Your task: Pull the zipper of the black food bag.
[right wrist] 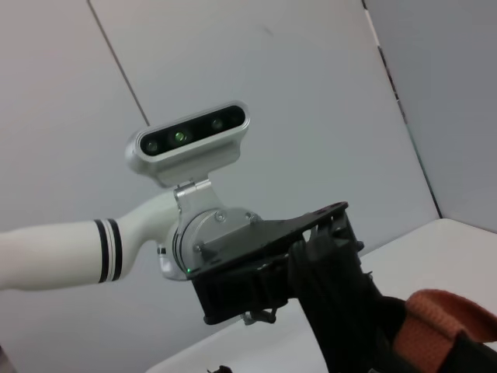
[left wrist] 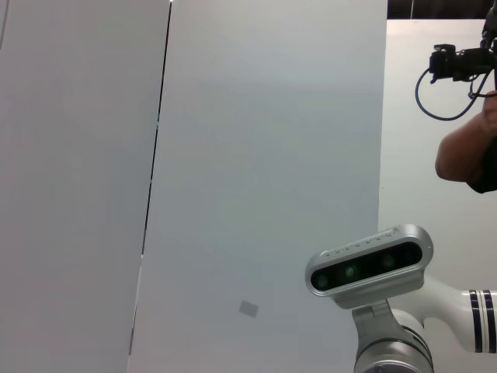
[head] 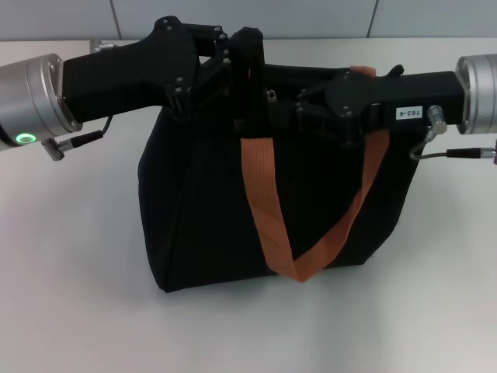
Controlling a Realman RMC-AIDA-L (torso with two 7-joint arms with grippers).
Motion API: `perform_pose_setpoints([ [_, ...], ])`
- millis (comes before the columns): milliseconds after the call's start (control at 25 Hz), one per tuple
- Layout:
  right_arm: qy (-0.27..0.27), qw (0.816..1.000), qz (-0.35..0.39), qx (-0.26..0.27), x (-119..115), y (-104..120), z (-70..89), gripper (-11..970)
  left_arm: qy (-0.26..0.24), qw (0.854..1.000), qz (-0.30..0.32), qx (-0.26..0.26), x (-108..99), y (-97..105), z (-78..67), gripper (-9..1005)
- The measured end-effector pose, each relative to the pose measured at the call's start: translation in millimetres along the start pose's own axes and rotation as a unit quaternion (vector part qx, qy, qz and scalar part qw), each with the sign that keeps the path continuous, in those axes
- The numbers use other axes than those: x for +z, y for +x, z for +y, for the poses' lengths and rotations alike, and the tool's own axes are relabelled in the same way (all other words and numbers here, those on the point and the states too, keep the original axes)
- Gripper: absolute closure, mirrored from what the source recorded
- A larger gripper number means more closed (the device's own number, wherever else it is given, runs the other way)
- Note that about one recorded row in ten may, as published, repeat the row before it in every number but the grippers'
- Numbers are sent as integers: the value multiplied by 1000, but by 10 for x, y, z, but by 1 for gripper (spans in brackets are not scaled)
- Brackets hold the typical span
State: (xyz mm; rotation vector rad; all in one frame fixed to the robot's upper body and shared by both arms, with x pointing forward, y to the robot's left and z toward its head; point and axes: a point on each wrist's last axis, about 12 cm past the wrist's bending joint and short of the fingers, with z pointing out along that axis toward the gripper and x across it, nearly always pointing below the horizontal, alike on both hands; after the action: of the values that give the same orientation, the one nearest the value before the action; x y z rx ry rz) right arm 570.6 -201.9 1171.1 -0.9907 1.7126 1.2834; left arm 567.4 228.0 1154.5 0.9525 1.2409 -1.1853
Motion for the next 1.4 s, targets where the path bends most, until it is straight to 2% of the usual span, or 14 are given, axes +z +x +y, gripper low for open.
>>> perform_pose_setpoints([
  [200,5,1000,-16,24,-76,2,20,963,2,1000,1,0,5,2,-3,979],
  [400,12,998,-30,56,-146,-106,13,959,3,1000,1,-1,9,7,-8,979],
  [480,14,997,-22,76,-149,-192,-7,959,4,1000,0,-1,9,8,-10,979],
  [680,21,995,-2,98,-115,-251,-47,959,4,1000,0,-1,10,9,-11,979],
  [1040,33,992,33,119,-79,-304,-64,959,1,1000,-2,-2,-10,17,-19,977],
  [1400,90,985,78,127,-94,-485,-14,960,1,1000,-5,-2,-13,14,-22,970],
])
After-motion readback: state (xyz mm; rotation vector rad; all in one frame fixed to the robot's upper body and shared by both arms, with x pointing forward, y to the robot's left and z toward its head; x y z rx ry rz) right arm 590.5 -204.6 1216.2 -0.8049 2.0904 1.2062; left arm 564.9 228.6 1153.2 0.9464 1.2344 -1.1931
